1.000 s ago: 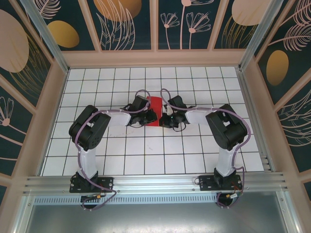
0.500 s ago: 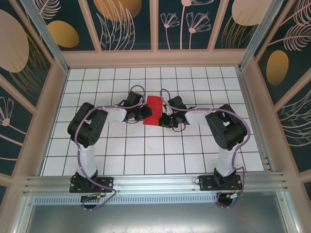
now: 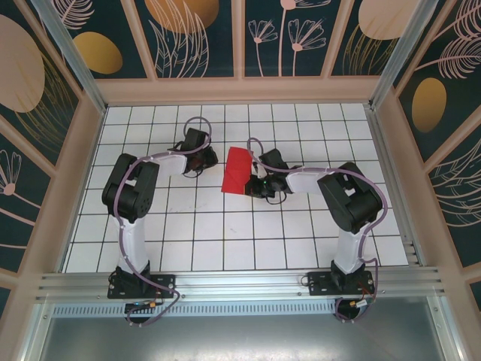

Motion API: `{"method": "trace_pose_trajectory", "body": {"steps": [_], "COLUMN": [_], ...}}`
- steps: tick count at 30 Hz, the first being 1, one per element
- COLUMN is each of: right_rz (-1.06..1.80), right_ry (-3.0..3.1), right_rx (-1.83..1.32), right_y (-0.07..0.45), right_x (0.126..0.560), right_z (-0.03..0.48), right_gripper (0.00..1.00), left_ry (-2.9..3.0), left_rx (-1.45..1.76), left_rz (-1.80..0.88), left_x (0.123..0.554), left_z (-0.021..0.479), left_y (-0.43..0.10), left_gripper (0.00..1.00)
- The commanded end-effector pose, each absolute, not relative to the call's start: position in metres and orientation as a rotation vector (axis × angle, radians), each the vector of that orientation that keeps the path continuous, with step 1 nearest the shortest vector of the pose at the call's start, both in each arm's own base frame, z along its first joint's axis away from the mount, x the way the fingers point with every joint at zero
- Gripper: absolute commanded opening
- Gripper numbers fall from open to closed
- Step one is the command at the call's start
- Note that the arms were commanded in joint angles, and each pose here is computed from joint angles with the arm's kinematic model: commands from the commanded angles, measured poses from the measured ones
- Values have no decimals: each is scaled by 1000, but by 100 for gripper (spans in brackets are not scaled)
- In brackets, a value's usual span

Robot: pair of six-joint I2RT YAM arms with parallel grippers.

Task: Fold a paper plane with a square sheet of paper (pick it up from the middle)
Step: Fold the triangle a second time at the center of the table, then move the paper to the center of the table.

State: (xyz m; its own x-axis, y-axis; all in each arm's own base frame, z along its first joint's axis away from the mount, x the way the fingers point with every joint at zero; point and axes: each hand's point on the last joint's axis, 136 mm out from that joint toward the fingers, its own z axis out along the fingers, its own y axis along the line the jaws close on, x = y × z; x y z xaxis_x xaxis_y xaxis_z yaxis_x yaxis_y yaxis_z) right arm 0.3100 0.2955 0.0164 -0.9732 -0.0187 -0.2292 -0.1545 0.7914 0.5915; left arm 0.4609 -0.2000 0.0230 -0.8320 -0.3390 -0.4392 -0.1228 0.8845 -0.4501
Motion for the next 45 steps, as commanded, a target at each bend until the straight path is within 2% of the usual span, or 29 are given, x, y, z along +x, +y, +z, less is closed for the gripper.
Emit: {"method": "trace_pose_trajectory", "body": {"steps": [1, 5, 7, 10, 15, 19, 28, 35, 45], "right_rz": [734, 760, 707, 620, 535, 499, 452, 421, 445], "right_ry": [2868, 2713, 2666, 2633, 2599, 2602, 2680, 2759, 2849], "right_rx": [-91, -149, -158, -155, -141, -141, -121, -125, -131], "right_y": [272, 297, 303, 307, 316, 324, 330, 334, 326], "right_x": [296, 319, 328, 342, 368, 378, 375, 357, 275], "right_z": [12, 70, 86, 91, 84, 75, 41, 17, 22], "right_gripper": [13, 24, 33, 43, 49, 54, 59, 58, 59], "left_ry": [2470, 2420, 2384, 2339, 2288, 2266, 2241, 2261, 2291], "left_rx": [-309, -346, -368, -411, -467, -497, -492, -511, -488], "left_rz": [-482, -463, -448, -401, -353, -307, -338, -392, -526], "left_x": [462, 443, 429, 409, 379, 364, 350, 342, 332], "left_z": [63, 94, 113, 131, 140, 136, 128, 113, 105], "left_y": [-190, -175, -164, -144, -120, -104, -98, -102, -118], "left_gripper": [21, 30, 39, 55, 82, 98, 98, 98, 99]}}
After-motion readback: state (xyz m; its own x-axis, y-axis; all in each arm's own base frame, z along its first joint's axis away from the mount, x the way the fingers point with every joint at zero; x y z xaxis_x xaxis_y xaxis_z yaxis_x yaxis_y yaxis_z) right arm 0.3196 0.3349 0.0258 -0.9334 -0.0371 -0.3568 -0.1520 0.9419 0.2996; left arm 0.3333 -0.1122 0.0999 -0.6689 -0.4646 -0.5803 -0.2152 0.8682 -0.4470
